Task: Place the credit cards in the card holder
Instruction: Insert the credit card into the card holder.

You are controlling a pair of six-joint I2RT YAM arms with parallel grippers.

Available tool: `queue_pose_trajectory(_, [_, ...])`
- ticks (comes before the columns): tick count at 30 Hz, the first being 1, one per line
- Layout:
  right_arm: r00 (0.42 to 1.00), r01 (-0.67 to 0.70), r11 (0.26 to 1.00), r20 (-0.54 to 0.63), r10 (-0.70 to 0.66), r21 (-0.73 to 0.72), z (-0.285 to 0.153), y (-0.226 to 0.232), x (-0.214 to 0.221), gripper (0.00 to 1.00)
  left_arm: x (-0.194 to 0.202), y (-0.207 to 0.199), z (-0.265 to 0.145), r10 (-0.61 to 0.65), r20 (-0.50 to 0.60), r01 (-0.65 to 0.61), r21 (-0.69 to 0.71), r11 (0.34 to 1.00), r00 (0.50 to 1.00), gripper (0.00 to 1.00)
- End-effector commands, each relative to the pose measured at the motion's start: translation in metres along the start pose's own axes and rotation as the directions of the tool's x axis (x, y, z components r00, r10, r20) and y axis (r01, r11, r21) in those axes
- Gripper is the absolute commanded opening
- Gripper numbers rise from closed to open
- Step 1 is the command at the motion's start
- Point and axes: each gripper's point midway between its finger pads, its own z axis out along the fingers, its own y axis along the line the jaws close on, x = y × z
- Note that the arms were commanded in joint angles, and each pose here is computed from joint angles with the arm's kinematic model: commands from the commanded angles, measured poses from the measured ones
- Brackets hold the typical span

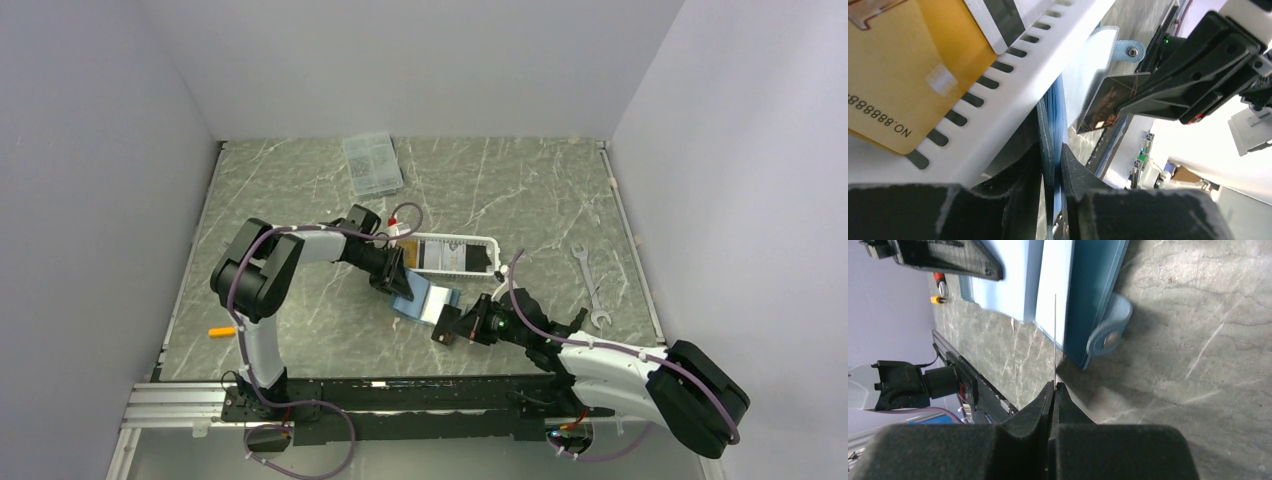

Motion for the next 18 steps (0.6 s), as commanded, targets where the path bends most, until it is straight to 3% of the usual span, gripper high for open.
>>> queue_pose_trajectory(1, [0.998, 0.025, 1.000, 0.053, -0.025, 0.003, 0.004, 0.010, -0.016, 0.00, -0.031, 0.018, -0.002, 0.022, 0.066, -0.017, -0.072, 0.997, 0.998, 0.24])
queue_pose_trajectory(11, [0.996, 0.021, 1.000, 0.083, -0.021, -0.001, 0.003, 0.012, -0.022, 0.00, -0.048, 0.025, 0.000, 0.086, 0.076, -0.078, -0.107, 0.991, 0.993, 0.26])
queue_pose_trajectory(14, [0.995, 0.028, 0.999, 0.092, -0.025, -0.039, -0.002, 0.019, -0.023, 0.00, -0.033, 0.017, 0.001, 0.092, 0.050, -0.087, -0.090, 0.992, 0.995, 0.27])
queue_pose_trajectory(18, [0.994, 0.088, 0.983, 0.078, -0.076, -0.158, -0.013, 0.045, -0.019, 0.00, 0.015, 0.009, 0.005, 0.027, -0.037, -0.029, -0.050, 0.998, 0.999, 0.29])
